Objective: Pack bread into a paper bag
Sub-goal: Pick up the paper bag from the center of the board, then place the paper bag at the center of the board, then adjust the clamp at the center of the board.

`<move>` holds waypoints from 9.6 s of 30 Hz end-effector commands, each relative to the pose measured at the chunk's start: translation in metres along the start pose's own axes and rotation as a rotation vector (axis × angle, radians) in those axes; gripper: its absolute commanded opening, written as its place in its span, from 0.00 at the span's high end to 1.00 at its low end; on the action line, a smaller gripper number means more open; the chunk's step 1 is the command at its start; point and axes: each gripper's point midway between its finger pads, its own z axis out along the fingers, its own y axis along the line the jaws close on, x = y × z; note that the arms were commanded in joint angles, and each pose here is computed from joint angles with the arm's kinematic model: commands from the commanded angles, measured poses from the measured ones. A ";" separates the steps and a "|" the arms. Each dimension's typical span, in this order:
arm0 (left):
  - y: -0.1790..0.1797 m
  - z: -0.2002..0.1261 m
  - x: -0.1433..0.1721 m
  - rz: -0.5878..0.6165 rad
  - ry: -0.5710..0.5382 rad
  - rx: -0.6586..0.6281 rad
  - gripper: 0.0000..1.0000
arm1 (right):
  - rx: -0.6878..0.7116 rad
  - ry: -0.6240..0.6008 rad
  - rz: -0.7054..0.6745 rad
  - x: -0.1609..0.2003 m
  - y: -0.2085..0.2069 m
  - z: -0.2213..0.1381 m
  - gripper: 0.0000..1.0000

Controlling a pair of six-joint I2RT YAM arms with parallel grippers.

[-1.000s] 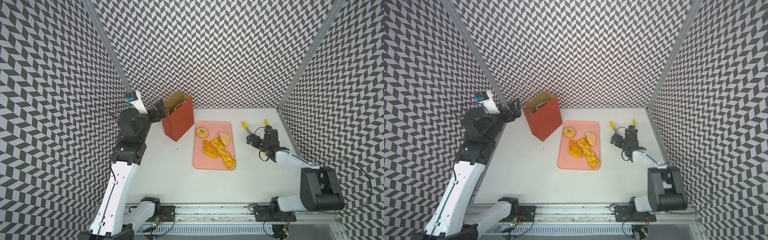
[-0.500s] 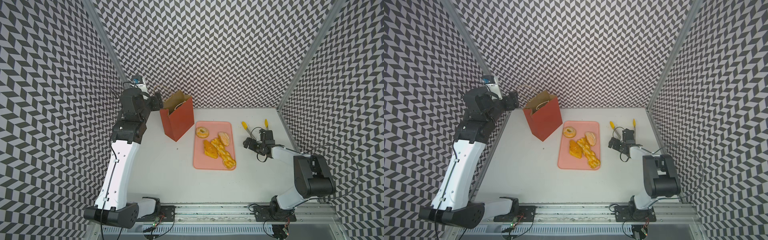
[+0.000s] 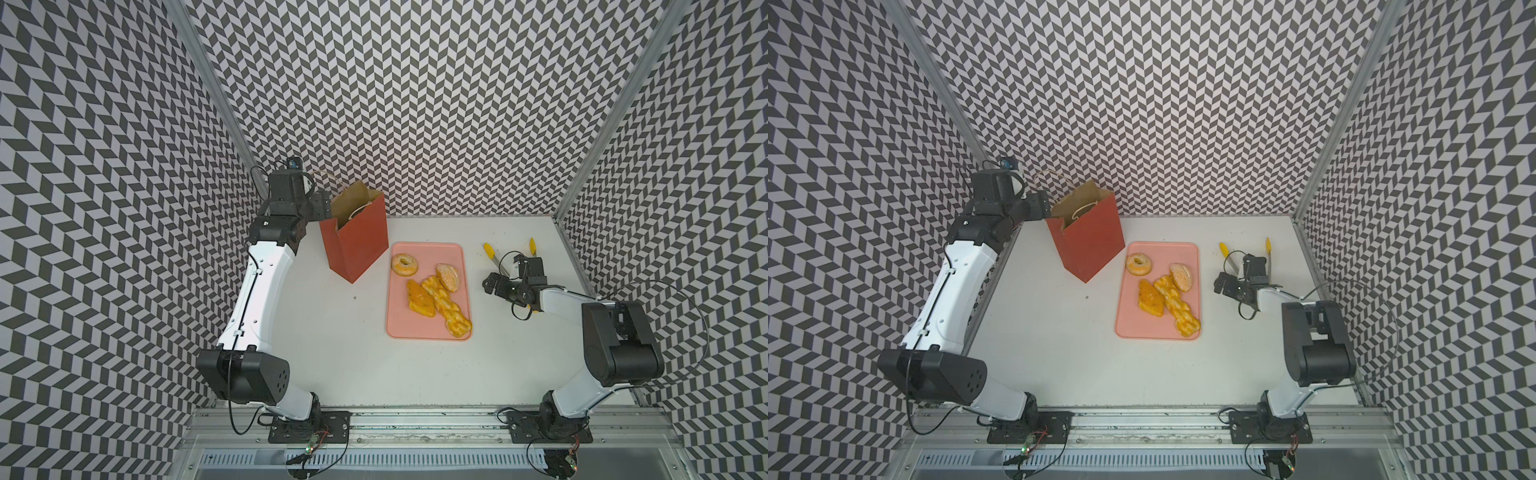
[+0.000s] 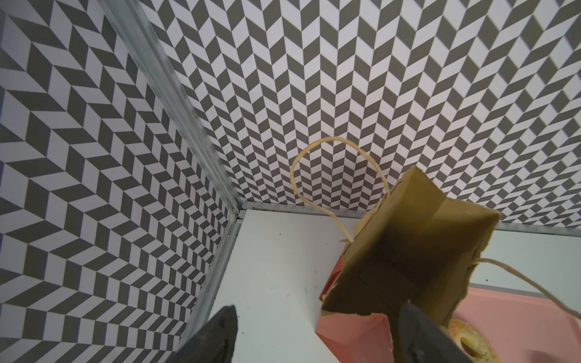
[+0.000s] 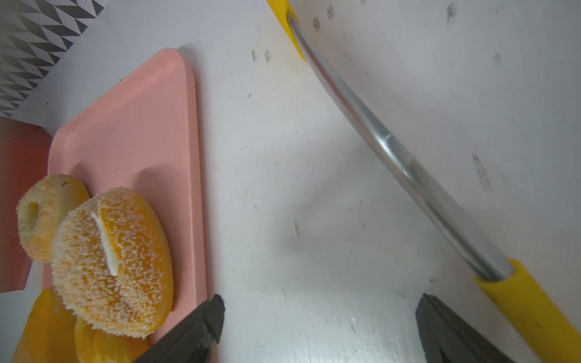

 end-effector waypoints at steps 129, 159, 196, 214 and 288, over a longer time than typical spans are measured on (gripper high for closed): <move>-0.080 -0.067 0.120 -0.208 0.126 0.493 0.90 | 0.034 0.002 -0.027 -0.012 0.008 -0.009 1.00; -0.079 -0.073 0.123 -0.160 0.105 0.505 0.89 | 0.369 -0.036 0.040 -0.033 -0.047 -0.043 0.61; -0.040 -0.099 0.116 -0.188 0.027 0.325 0.32 | 0.307 -0.017 0.023 -0.024 -0.042 -0.036 0.60; 0.008 -0.171 0.062 -0.354 -0.288 0.178 0.17 | 0.255 -0.048 0.012 -0.032 -0.028 -0.049 0.59; 0.040 -0.125 0.077 -0.397 -0.291 0.078 0.08 | 0.190 0.112 -0.004 -0.060 -0.039 0.004 0.44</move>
